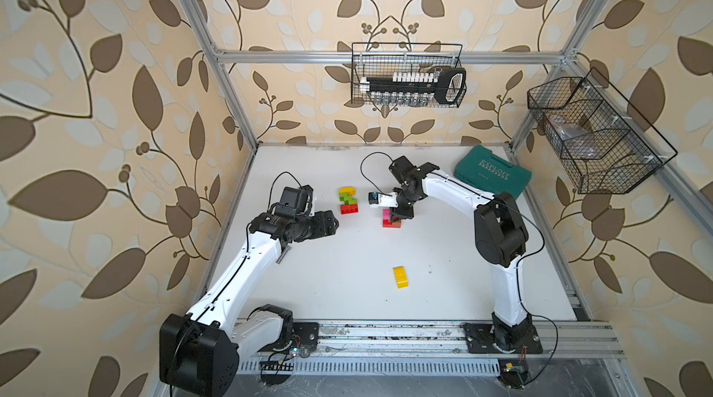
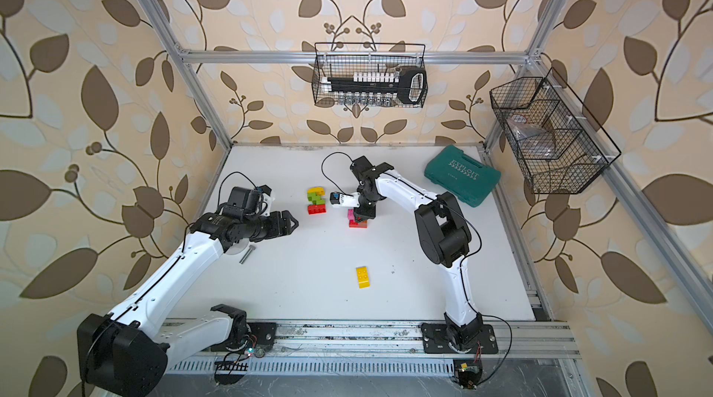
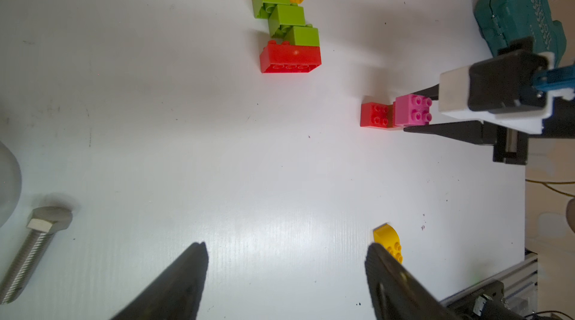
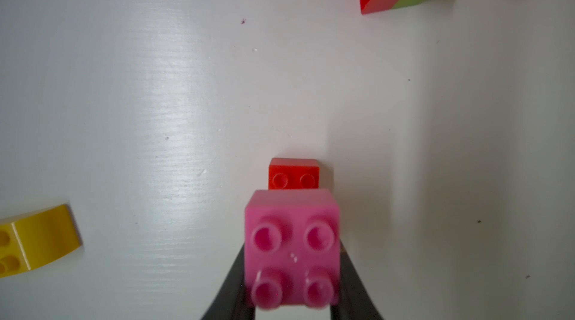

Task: Assemble the letter s with lego
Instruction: Assemble the lego brick with the lego brick.

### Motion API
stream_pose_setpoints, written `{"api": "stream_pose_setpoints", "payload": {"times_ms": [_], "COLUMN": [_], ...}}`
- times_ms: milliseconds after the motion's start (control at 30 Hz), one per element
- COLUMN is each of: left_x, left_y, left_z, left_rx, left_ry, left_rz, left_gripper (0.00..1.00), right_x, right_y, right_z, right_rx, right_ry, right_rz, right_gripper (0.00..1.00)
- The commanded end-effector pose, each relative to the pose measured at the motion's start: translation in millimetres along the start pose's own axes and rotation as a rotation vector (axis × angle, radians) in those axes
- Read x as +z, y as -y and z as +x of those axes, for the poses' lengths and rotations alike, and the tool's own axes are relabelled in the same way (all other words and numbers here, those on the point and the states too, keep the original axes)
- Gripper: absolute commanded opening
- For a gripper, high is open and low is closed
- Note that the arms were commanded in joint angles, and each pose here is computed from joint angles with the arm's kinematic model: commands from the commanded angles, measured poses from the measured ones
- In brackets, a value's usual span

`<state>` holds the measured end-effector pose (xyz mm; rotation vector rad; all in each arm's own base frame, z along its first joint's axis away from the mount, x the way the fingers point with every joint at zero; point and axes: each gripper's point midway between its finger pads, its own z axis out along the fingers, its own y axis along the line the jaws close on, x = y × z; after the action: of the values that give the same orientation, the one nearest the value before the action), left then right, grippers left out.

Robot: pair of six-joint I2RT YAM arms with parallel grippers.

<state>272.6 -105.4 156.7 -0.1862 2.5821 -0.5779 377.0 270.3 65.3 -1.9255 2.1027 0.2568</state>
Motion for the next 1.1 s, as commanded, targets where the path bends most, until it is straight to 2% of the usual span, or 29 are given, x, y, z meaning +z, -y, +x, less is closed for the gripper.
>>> {"api": "stream_pose_setpoints", "payload": {"times_ms": [0,600,1067], "left_x": [-0.9,-1.6,-2.4], "left_y": [-2.7,-3.4,-4.9], "left_z": [-3.4,-4.3,-4.3], "left_rx": [0.02,0.02,0.02], "left_ry": [0.014,0.019,0.023], "left_rz": [-0.01,-0.013,-0.021], "left_gripper": [0.82,0.82,0.82], "right_x": [4.3,9.4,16.1], "right_y": [-8.3,-15.4,-24.7], "right_z": [12.6,30.3,38.5], "right_rx": [0.043,0.13,0.057], "right_ry": [-0.012,0.064,0.069], "right_rz": [-0.027,0.036,-0.045], "right_gripper": [0.06,0.03,0.03]}}
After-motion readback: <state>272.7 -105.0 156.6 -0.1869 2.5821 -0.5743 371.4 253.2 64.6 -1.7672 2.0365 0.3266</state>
